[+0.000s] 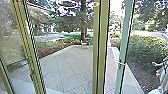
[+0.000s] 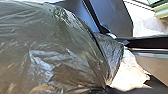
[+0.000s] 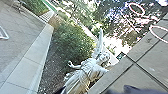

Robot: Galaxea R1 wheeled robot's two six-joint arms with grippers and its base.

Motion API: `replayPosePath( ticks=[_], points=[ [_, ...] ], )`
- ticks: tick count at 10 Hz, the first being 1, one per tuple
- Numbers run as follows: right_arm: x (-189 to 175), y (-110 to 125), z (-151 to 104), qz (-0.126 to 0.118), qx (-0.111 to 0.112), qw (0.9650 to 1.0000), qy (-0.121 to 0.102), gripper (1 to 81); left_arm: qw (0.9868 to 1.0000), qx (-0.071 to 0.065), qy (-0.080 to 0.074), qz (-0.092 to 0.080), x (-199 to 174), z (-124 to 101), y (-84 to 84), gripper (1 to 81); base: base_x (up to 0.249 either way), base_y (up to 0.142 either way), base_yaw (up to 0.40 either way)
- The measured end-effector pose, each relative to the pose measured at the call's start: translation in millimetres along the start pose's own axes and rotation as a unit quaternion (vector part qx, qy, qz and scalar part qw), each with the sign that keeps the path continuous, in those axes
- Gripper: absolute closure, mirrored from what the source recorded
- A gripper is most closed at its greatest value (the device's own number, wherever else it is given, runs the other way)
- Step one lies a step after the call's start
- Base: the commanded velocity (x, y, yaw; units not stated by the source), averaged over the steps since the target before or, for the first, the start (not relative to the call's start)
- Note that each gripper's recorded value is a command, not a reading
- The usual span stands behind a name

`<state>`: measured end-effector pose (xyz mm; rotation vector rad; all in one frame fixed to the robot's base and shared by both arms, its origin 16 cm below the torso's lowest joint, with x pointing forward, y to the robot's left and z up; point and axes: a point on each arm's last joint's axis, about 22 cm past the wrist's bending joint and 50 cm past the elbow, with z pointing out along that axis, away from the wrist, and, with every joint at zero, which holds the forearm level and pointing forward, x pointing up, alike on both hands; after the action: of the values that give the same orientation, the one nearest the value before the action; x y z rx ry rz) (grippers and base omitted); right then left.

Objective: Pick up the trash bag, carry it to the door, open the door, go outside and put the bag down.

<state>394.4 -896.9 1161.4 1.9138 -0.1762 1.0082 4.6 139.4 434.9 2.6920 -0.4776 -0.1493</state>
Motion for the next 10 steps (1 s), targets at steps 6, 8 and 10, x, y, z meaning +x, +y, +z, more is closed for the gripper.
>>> replayPosePath(
  ticks=[6,8,10],
  points=[
    [-35.5,23.0,15.9,-0.069,-0.022,0.9973,-0.013,1.0,1.0,-0.002,0.0,-0.002,0.3,0.6,2.2,81.1,0.0,0.0,0.0],
    [-57.9,32.2,16.7,-0.074,-0.03,0.9963,-0.032,1.0,1.0,-0.003,0.0,-0.001,0.7,1.3,4.6,81.1,0.0,0.0,0.0],
    [-69.7,42.3,16.3,-0.074,-0.037,0.9957,-0.042,1.0,1.0,-0.003,0.0,-0.001,0.9,1.4,4.8,81.1,0.0,0.0,0.0]
  ],
)
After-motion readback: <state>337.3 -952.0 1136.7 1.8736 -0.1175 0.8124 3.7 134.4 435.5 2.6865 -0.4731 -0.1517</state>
